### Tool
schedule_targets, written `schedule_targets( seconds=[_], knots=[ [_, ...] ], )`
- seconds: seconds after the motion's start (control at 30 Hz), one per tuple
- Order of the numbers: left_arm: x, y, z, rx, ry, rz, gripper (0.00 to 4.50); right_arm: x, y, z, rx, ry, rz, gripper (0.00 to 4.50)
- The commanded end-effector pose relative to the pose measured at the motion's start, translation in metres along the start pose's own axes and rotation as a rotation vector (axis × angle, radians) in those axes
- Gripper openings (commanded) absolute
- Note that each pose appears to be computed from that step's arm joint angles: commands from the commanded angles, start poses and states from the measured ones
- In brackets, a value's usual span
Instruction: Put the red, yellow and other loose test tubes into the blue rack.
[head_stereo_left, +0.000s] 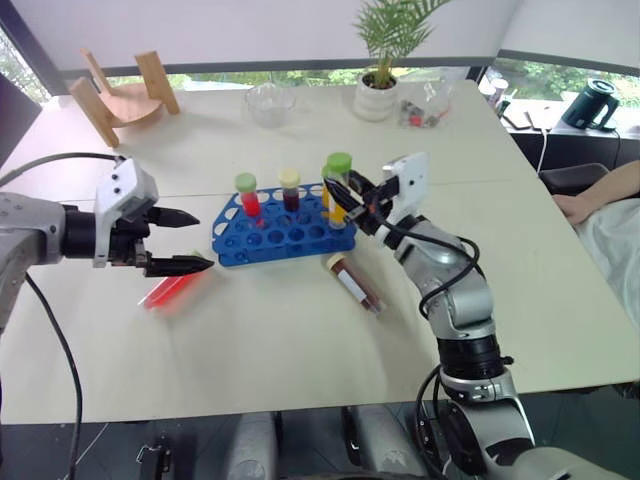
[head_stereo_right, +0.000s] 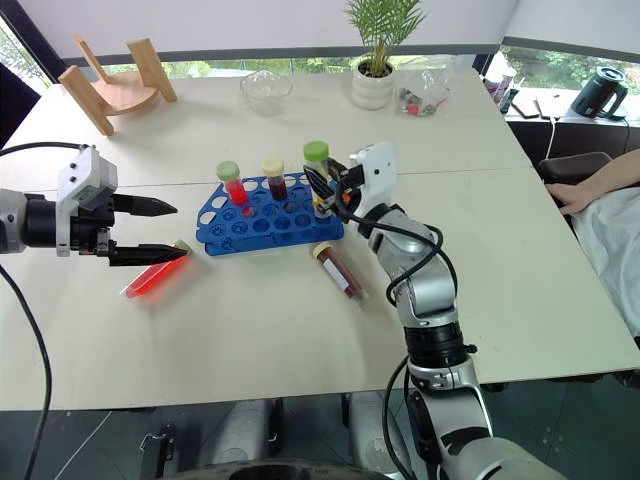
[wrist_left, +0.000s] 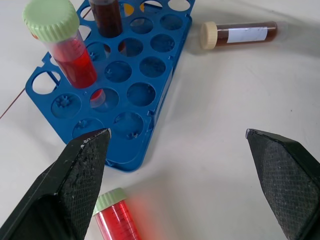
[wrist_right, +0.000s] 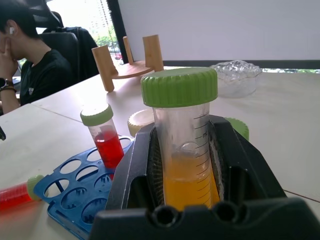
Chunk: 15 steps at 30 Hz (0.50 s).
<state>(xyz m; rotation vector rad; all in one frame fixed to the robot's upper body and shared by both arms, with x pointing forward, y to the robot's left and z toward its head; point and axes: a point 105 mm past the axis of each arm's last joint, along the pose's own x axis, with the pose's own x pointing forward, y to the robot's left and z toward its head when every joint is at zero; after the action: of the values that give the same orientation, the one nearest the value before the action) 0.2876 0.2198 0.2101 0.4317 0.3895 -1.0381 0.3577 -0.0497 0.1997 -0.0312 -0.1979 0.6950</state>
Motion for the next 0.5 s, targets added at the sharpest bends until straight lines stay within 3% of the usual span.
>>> schedule_targets(
  seconds=[0.03,0.5],
  knots=[
    [-0.005,-0.001,0.008,0.037,-0.012,0.026,4.50,0.001,0.004,0.008,-0.015,-0.036,0.016,0.85],
    [-0.003,-0.003,0.004,0.036,-0.007,0.029,4.50,0.000,-0.007,-0.006,-0.087,-0.019,0.007,0.85]
  ],
)
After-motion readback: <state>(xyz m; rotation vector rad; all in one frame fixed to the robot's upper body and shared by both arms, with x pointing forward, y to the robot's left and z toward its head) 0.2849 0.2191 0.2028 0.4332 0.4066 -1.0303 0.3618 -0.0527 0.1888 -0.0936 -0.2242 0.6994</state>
